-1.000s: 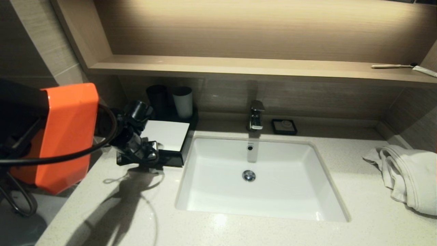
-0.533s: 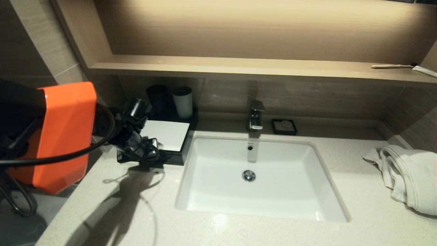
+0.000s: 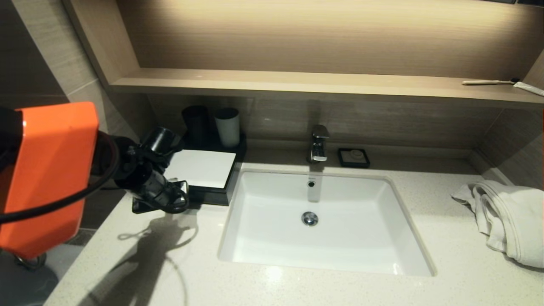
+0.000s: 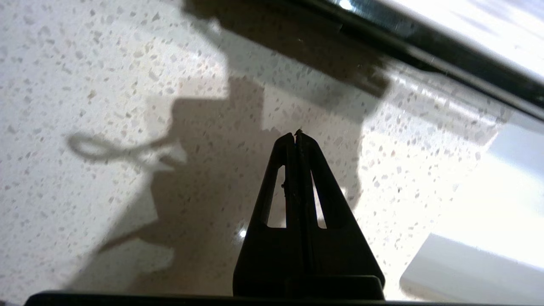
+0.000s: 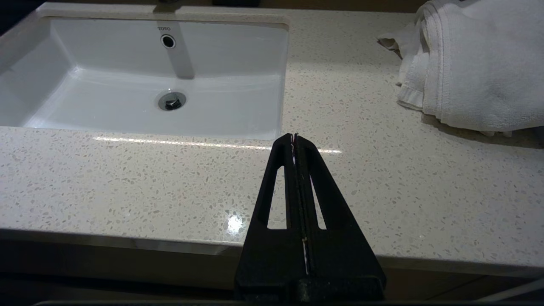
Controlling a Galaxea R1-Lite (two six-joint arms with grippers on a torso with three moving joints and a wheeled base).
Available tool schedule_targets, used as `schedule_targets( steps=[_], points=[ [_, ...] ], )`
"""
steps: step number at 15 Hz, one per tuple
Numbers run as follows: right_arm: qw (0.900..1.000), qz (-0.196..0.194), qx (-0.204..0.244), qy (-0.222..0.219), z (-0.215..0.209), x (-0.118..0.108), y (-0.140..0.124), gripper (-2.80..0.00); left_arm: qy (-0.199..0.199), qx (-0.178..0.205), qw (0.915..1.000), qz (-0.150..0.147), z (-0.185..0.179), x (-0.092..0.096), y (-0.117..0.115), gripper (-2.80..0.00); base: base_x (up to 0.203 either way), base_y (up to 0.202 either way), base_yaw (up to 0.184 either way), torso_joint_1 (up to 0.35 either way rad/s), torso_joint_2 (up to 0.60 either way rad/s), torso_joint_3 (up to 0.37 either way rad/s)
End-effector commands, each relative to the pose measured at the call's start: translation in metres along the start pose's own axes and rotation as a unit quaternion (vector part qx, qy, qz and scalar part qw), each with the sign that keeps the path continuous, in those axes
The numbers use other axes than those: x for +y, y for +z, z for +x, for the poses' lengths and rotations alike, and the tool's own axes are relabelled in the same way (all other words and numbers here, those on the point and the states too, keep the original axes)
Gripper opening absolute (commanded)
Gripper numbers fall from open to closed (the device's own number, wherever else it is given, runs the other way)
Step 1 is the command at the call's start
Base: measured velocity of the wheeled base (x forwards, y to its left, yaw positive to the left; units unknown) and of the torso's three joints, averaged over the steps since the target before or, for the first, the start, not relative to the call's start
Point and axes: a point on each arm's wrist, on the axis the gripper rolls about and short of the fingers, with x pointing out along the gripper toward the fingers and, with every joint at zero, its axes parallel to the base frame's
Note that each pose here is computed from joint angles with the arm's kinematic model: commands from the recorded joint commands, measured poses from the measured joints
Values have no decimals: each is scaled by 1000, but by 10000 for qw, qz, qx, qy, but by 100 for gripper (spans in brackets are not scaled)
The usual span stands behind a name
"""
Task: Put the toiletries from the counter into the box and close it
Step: Close the drawer
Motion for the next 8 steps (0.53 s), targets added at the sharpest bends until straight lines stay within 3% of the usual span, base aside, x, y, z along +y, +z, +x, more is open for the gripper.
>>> schedule_targets(
  steps=[1,4,8],
  points=[
    [10000,-1,1,3,0,0,0,-280,-40,-100,9999,-24,-21,7,-7,-280,0,0,0,0,0,0],
    [10000,-1,1,3,0,0,0,-280,-93,-244,9997,9,-49,20,-22,-280,0,0,0,0,0,0],
    [10000,-1,1,3,0,0,0,-280,-181,-623,9974,322,-93,42,-42,-280,0,0,0,0,0,0]
  ],
)
